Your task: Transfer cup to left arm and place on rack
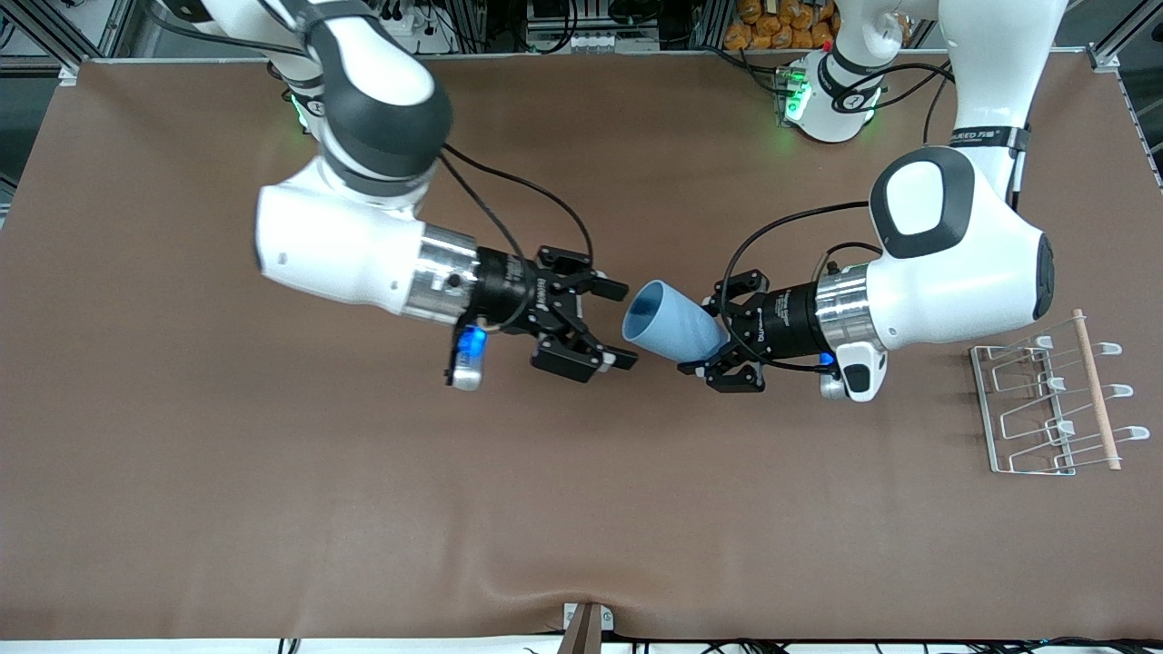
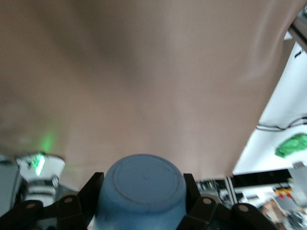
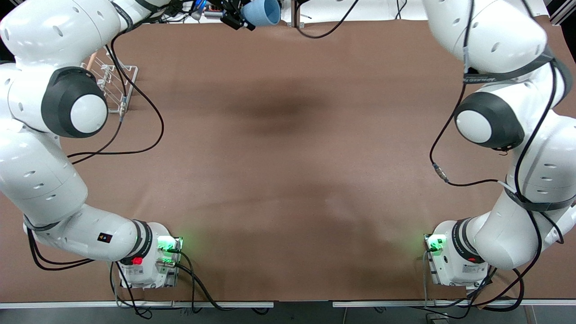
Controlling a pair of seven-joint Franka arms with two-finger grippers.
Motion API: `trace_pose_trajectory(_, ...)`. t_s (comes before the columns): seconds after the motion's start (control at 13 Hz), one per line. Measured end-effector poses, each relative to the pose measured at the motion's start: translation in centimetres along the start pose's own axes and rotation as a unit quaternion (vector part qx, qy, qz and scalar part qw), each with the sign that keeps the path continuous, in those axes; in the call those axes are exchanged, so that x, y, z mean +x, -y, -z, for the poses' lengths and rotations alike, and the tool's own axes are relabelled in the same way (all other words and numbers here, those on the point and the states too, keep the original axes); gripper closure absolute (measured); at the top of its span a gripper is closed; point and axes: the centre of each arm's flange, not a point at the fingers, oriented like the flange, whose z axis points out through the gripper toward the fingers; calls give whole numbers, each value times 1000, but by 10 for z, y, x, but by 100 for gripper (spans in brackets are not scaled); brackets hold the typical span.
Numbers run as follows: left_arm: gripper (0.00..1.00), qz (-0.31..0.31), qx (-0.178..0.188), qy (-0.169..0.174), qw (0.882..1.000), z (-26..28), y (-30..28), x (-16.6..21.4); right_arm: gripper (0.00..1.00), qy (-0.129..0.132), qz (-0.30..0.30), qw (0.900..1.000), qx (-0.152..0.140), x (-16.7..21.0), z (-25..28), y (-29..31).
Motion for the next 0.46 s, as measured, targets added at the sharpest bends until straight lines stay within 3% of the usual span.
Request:
trace_pose_trajectory(0.15,29,-32,12,-26,999,1,2,1,0,-22,11,999,-24,13,37,11)
trace_pose_trajectory(0.31,29,-61,19,-34,997,5,2,3,0,-69,27,996,-55,33,70,17)
trace_pose_trajectory(0.46,29,-93,38,-58,993,11,5,12,0,-127,57,985,-100,52,88,14)
